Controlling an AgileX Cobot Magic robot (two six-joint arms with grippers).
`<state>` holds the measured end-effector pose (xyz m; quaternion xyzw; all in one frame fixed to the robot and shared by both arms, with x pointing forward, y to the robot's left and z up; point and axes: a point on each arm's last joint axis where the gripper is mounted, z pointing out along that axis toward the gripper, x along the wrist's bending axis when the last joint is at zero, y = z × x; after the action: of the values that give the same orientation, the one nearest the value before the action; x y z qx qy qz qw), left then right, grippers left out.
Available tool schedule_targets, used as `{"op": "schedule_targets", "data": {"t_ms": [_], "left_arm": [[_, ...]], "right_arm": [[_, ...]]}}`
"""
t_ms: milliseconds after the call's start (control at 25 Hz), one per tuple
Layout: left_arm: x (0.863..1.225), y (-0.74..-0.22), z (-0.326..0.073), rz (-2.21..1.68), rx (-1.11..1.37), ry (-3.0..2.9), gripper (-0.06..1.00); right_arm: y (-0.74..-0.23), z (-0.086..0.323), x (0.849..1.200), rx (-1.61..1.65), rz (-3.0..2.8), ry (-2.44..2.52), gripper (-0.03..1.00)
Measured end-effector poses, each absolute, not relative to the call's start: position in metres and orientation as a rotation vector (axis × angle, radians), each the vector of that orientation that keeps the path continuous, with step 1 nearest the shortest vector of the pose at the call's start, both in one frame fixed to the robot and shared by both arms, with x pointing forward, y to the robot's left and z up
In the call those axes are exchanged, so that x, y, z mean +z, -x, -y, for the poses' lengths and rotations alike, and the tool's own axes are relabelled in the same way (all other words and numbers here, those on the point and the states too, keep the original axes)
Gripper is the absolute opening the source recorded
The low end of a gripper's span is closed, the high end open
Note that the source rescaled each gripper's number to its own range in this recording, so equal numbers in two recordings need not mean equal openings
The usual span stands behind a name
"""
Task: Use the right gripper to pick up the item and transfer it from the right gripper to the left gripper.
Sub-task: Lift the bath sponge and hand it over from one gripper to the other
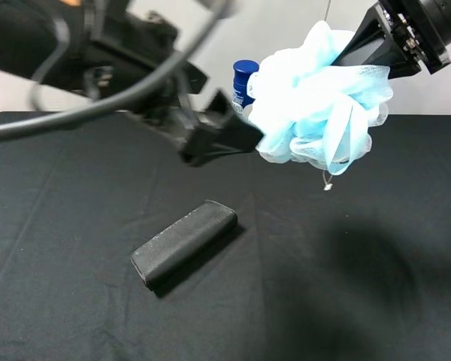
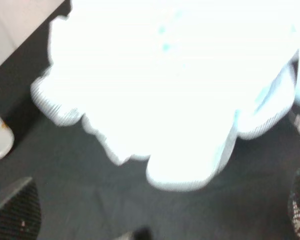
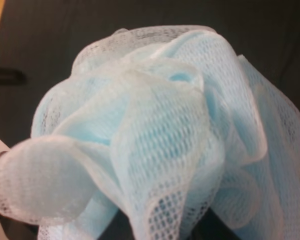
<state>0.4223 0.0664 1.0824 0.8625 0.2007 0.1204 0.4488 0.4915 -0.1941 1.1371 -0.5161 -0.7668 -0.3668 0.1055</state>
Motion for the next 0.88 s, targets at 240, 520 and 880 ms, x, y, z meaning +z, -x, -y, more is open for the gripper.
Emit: {"op": "schedule_targets", "data": {"t_ms": [240, 520, 880], "left_arm": [[1.080, -0.431, -0.041, -0.470, 0.282, -2.141, 0.99], [1.066, -0.445, -0.024, -0.480, 0.271, -2.170, 0.98], [1.062, -0.451, -0.019, -0.489, 0.307, -2.150, 0.11]], "right_arm": [[-0.491, 0.190, 1.141, -1.134, 2.190, 1.498, 0.02], [-0.491, 0.188, 1.143, -1.155, 2.160, 1.488, 0.02], [-0.491, 0.187, 1.145, -1.183, 2.142, 1.487, 0.00]]}}
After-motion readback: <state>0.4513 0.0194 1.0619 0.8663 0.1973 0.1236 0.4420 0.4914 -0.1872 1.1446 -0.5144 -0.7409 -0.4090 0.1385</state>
